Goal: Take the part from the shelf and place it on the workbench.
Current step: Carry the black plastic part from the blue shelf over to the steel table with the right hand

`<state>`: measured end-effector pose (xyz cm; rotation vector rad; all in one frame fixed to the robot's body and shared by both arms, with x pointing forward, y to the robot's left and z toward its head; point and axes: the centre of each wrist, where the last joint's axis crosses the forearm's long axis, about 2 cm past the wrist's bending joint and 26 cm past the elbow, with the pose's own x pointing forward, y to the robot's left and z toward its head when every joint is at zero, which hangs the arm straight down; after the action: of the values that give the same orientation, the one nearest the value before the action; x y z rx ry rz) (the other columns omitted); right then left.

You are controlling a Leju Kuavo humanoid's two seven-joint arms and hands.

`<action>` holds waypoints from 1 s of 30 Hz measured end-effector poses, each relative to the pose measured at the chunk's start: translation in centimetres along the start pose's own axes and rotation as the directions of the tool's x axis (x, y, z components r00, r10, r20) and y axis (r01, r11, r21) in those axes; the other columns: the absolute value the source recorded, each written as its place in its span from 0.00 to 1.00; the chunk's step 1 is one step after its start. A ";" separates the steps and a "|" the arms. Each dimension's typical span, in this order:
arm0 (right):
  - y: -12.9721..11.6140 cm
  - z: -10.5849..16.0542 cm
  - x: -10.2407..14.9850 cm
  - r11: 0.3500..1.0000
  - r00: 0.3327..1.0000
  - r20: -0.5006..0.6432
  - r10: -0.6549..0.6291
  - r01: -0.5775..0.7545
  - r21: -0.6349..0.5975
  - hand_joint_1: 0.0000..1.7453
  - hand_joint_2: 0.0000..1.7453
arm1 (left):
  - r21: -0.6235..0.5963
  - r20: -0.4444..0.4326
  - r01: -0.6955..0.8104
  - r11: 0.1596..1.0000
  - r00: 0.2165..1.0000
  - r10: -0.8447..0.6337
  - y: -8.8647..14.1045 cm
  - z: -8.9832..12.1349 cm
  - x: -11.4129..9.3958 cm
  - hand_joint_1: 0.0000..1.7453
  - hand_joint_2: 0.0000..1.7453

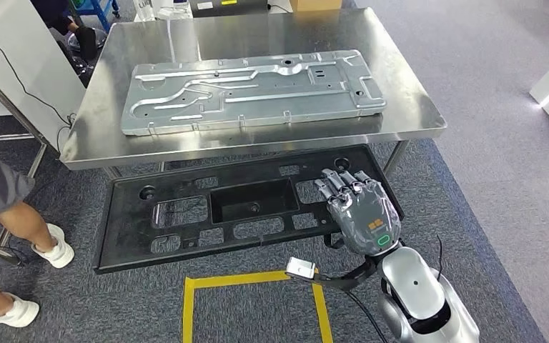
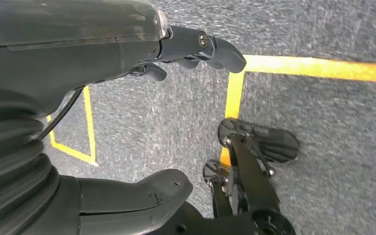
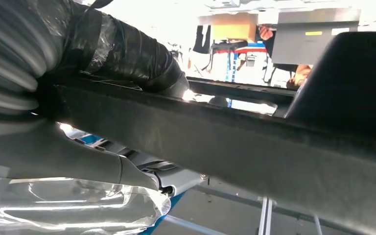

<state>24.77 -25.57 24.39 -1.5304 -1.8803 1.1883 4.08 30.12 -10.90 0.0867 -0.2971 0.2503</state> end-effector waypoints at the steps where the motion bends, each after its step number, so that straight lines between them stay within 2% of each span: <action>1: -0.1 0.0 0.0 1.000 1.000 -0.001 0.001 -0.001 -0.002 1.00 1.00 | 0.000 -0.002 0.000 1.000 1.000 0.000 0.0 0.0 -0.1 0.00 1.00; 21: -0.2 0.0 -0.1 1.000 1.000 0.014 0.009 -0.009 0.004 1.00 1.00 | 0.000 0.006 -0.003 1.000 1.000 0.003 -0.1 -0.1 0.4 0.00 1.00; 30: -0.1 0.6 -0.5 1.000 1.000 -0.011 0.013 -0.013 0.008 1.00 1.00 | 0.004 -0.004 -0.006 1.000 1.000 0.006 0.0 0.0 -0.2 0.00 1.00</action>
<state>24.37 -26.22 24.24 -1.5443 -1.8588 1.1898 3.88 30.10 -10.92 0.0889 -0.2929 0.2568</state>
